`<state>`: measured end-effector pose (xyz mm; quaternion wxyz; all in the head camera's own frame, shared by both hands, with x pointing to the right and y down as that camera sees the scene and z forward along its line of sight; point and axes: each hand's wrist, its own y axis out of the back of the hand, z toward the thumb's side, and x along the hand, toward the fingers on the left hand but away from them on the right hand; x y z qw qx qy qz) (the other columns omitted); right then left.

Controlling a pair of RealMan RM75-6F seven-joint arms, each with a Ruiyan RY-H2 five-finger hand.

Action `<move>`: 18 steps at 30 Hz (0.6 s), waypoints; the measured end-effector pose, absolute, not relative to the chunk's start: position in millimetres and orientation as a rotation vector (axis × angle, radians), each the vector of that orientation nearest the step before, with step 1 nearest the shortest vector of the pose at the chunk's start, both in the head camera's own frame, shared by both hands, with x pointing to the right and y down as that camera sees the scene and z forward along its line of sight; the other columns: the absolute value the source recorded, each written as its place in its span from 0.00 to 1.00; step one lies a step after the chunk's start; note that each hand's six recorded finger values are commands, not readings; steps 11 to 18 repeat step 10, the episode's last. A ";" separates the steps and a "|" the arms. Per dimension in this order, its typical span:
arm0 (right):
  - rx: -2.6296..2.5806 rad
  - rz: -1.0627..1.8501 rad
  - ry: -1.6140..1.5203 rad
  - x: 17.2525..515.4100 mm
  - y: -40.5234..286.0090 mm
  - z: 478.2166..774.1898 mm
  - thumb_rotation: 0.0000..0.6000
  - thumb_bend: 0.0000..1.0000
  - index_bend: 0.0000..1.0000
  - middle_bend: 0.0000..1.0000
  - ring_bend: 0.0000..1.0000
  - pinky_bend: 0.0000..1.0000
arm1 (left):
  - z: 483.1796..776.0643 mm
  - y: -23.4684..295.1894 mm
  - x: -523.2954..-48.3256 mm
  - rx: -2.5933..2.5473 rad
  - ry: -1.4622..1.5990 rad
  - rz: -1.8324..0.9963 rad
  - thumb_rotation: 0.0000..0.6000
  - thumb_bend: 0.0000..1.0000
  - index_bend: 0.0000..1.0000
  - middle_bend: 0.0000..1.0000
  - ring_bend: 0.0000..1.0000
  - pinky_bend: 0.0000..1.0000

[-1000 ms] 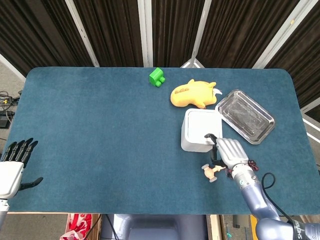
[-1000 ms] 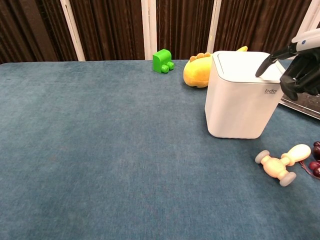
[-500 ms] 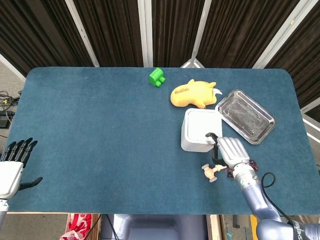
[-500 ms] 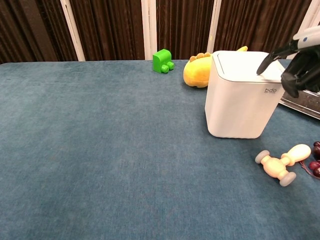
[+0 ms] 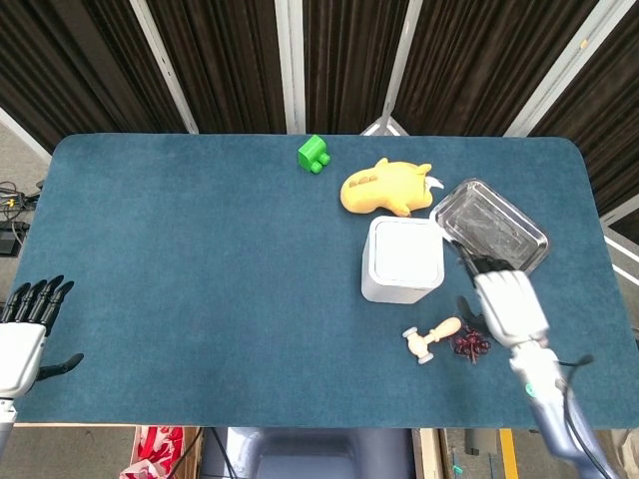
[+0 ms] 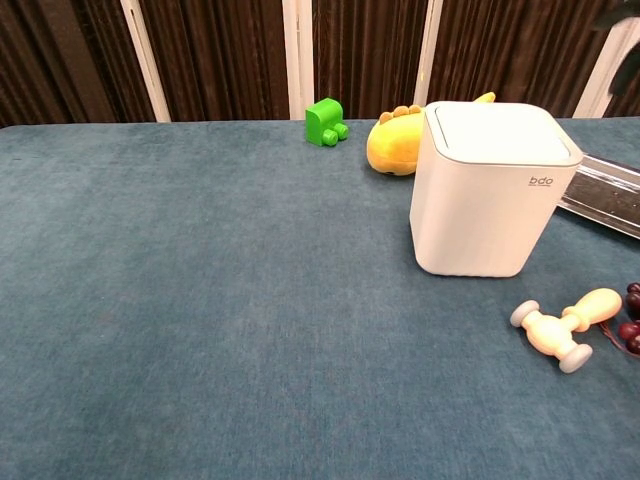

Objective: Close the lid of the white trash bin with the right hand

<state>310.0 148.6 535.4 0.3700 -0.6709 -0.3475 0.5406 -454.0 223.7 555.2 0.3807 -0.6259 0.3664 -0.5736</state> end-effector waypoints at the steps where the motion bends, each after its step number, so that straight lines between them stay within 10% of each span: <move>1: -1.699 1.396 -0.877 322.0 159.3 537.8 1.00 0.29 0.00 0.00 0.00 0.00 | 555.5 223.5 -454.4 -1.588 0.929 -1.466 1.00 0.00 0.00 0.00 0.00 0.00; 9: -1.586 1.447 -0.802 397.2 238.3 545.5 1.00 0.28 0.00 0.00 0.00 0.00 | 555.0 222.6 -455.9 -1.547 0.927 -1.470 1.00 0.00 0.00 0.00 0.00 0.00; 18: -1.580 1.439 -0.809 400.4 242.3 544.1 1.00 0.28 0.00 0.00 0.00 0.00 | 555.2 222.9 -455.2 -1.545 0.925 -1.468 1.00 0.00 0.00 0.00 0.00 0.00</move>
